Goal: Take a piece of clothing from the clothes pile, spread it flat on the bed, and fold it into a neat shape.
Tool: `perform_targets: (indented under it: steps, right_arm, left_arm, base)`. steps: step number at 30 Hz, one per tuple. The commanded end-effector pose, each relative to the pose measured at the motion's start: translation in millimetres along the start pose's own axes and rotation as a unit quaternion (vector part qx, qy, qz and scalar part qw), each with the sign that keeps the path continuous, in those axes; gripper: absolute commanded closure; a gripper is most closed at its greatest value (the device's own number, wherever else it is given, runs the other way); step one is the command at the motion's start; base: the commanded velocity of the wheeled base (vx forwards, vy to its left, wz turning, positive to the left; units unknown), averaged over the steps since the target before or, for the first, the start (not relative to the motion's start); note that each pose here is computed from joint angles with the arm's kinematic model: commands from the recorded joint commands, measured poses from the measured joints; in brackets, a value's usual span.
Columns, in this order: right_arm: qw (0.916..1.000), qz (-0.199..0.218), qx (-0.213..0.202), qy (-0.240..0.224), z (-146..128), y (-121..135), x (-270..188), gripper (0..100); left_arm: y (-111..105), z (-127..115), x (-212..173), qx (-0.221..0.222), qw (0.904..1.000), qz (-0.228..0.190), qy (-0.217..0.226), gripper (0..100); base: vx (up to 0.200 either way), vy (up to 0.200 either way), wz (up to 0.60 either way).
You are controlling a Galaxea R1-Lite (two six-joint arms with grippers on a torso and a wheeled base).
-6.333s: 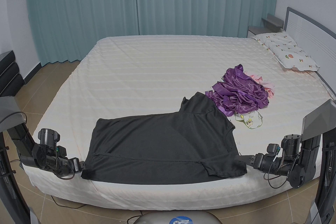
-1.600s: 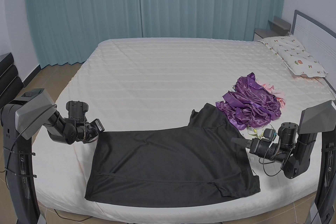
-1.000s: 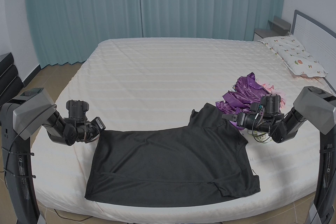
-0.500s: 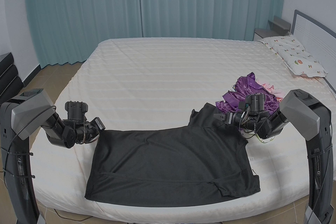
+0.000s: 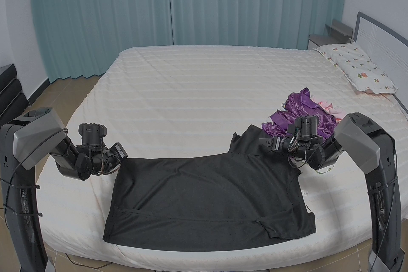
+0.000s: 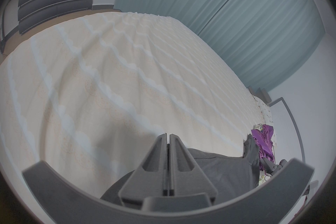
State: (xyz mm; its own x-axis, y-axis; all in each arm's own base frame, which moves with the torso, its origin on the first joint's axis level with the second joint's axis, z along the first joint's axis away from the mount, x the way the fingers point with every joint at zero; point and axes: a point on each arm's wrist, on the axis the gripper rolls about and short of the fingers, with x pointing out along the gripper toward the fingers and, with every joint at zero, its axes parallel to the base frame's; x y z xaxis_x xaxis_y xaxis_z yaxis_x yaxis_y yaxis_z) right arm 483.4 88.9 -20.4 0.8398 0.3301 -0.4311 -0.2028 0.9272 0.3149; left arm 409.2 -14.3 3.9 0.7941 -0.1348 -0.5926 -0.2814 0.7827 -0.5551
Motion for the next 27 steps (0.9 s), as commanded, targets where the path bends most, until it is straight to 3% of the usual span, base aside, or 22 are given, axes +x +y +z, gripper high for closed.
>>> perform_targets:
  steps: [1,7,8,27]
  right_arm:
    - [1.0,-0.001,0.0,0.002,-4.5,-0.7,4.2,0]
    - [1.0,-0.001,0.0,0.007,-10.7,-0.2,9.0,0]
    - [1.0,-0.001,0.0,0.007,-10.7,-0.2,9.0,100]
    - [0.9994,-0.017,0.027,-0.01,11.7,-5.7,-17.5,100]
  left_arm:
    - [0.2,0.5,-0.2,-0.001,1.0,0.0,-0.001,100]
    - [0.2,0.5,-0.2,-0.001,1.0,0.0,-0.001,100]
    - [0.2,0.5,-0.2,-0.001,1.0,0.0,-0.001,100]
    - [3.0,5.4,-4.3,-0.002,1.0,0.004,-0.009,100]
  base:
    - [0.0,0.0,0.0]
    - [0.0,0.0,0.0]
    - [0.0,0.0,0.0]
    - [0.0,0.0,0.0]
